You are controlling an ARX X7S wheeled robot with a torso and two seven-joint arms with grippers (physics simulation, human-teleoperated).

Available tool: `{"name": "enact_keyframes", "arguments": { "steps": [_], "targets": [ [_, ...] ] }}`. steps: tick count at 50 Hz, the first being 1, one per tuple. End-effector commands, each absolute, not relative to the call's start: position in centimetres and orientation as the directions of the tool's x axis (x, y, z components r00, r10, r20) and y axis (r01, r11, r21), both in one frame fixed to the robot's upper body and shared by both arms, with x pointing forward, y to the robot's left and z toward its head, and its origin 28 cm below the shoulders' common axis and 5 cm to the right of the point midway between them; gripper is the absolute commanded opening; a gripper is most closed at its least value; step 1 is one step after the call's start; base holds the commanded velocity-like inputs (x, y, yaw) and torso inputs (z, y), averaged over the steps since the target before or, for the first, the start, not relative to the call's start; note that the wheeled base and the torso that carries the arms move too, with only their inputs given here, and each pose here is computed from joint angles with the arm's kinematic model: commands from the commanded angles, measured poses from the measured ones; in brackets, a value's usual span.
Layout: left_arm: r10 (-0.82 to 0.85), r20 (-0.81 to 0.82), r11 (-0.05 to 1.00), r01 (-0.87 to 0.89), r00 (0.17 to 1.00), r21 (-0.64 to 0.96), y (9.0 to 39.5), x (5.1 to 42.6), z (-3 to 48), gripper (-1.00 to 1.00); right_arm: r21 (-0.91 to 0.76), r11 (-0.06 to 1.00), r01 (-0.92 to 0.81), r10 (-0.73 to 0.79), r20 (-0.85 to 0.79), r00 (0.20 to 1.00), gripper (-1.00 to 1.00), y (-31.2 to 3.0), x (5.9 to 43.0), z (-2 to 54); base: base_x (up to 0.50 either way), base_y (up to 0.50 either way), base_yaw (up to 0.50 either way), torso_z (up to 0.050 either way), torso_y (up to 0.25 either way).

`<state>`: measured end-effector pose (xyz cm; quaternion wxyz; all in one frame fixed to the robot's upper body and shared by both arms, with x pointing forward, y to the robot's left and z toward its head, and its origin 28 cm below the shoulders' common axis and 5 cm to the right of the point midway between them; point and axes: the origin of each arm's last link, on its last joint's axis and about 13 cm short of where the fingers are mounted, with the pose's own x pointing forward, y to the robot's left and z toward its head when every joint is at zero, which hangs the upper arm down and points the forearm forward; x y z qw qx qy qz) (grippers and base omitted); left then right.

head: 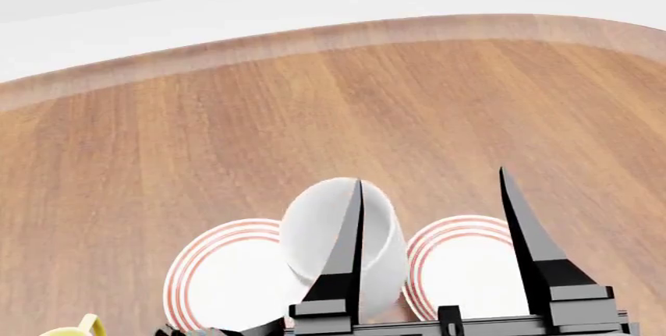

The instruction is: Put the white mug on the left plate.

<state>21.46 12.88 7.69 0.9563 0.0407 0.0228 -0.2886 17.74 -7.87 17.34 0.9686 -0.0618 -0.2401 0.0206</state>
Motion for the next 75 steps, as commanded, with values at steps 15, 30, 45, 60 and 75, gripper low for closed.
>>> {"name": "enact_keyframes", "arguments": {
  "steps": [15,30,45,60,75],
  "targets": [
    [-0.359,-0.013,0.933,0.359,0.933,-0.013,16.1,26.4,9.9,-1.0,-0.135,0.99,-0.024,0.084,0.457,0.885,1.0,-7.8,17.7,17.5,0.0,0.0,0.0,0.0,0.0],
    [-0.245,-0.026,0.969,0.245,0.969,-0.014,17.3,30.8,9.7,-1.0,-0.135,0.991,-0.026,0.085,0.453,0.887,1.0,-7.8,17.8,17.3,0.0,0.0,0.0,0.0,0.001],
    [-0.225,-0.066,0.974,0.226,0.972,0.02,17.0,33.0,9.2,-1.0,-0.132,0.991,-0.028,0.085,0.452,0.888,1.0,-7.8,17.8,17.2,0.0,0.0,0.0,0.0,0.0],
    [-0.202,-0.096,0.977,0.208,0.975,0.056,17.1,33.5,8.1,-1.0,-0.132,0.991,-0.029,0.086,0.451,0.888,1.0,-7.8,17.9,17.3,0.0,0.0,0.0,0.0,0.001],
    [-0.155,-0.075,0.964,0.167,0.985,0.206,17.0,32.8,6.8,-1.0,-0.133,0.991,-0.031,0.088,0.453,0.887,1.0,-7.8,17.9,17.3,0.0,0.0,0.0,0.0,0.0]
  ]
}}
